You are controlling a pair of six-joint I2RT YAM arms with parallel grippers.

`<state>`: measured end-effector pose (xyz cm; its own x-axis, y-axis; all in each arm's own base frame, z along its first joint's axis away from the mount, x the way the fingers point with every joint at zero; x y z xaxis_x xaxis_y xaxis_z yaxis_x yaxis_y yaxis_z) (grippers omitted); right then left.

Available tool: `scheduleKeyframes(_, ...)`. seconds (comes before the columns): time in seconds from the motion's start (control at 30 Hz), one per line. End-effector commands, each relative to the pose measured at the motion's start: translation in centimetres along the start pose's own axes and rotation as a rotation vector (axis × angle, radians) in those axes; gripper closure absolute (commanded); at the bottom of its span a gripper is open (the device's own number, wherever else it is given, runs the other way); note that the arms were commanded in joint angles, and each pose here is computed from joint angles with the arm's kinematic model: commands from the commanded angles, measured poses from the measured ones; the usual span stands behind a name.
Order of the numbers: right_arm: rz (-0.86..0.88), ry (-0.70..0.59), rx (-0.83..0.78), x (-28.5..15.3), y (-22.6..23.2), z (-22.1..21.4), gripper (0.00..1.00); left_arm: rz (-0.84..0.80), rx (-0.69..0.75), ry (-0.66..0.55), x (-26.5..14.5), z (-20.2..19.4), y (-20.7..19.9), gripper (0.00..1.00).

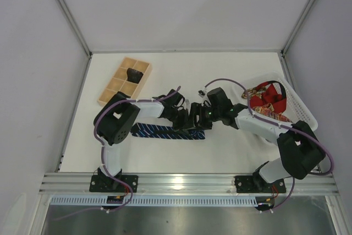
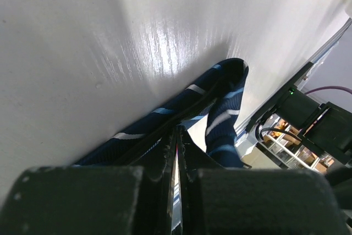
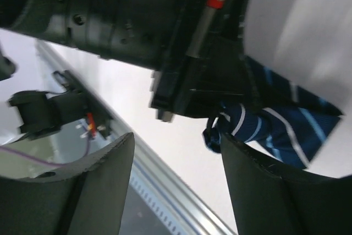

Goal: Roll the ties
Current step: Roll the tie

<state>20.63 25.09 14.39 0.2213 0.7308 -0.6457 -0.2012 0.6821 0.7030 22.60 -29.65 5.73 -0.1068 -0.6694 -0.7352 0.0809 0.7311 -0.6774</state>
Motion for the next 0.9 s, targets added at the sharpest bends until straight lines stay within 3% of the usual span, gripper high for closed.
scheduleKeyframes(0.0,0.189,0.064,0.033,-0.1,2.1,0.4,0.34,0.053,0.026,-0.030,0.3,0.4,0.3,0.92)
scheduleKeyframes(0.2,0.156,0.007,0.063,-1.6,1.3,1.3,0.42,0.071,0.043,-0.050,-0.4,0.3,0.2,0.89)
scheduleKeyframes(0.47,0.009,-0.072,0.145,-4.1,-1.9,2.0,0.44,0.073,0.044,-0.040,-0.3,0.2,0.3,0.88)
scheduleKeyframes(0.57,-0.035,-0.050,0.166,-3.9,-3.2,1.1,0.52,0.072,0.046,-0.043,-0.4,0.2,0.2,0.88)
scheduleKeyframes(0.6,-0.045,-0.033,0.175,-3.6,-3.7,0.5,0.61,0.074,0.041,-0.042,-0.4,0.2,0.3,0.88)
scheduleKeyframes(0.7,-0.095,-0.029,0.213,-3.0,-5.2,-0.3,0.72,0.076,0.046,-0.042,-0.4,0.1,0.3,0.88)
scheduleKeyframes(0.87,-0.114,-0.051,0.212,-2.3,-5.9,-0.2,0.84,0.080,0.041,-0.046,-0.6,0.2,0.2,0.88)
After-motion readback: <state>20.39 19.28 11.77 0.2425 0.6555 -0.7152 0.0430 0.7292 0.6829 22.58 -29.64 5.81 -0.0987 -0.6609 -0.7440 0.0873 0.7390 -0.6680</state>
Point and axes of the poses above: each gripper's point midway between its finger pads, its own x axis out along the fingers, its own y axis along the line the jaws close on, z = x × y, the point moved 6 cm from there along -x, back along the fingers, and after that the axes turned 4 degrees about x, right-handed, at the moved point
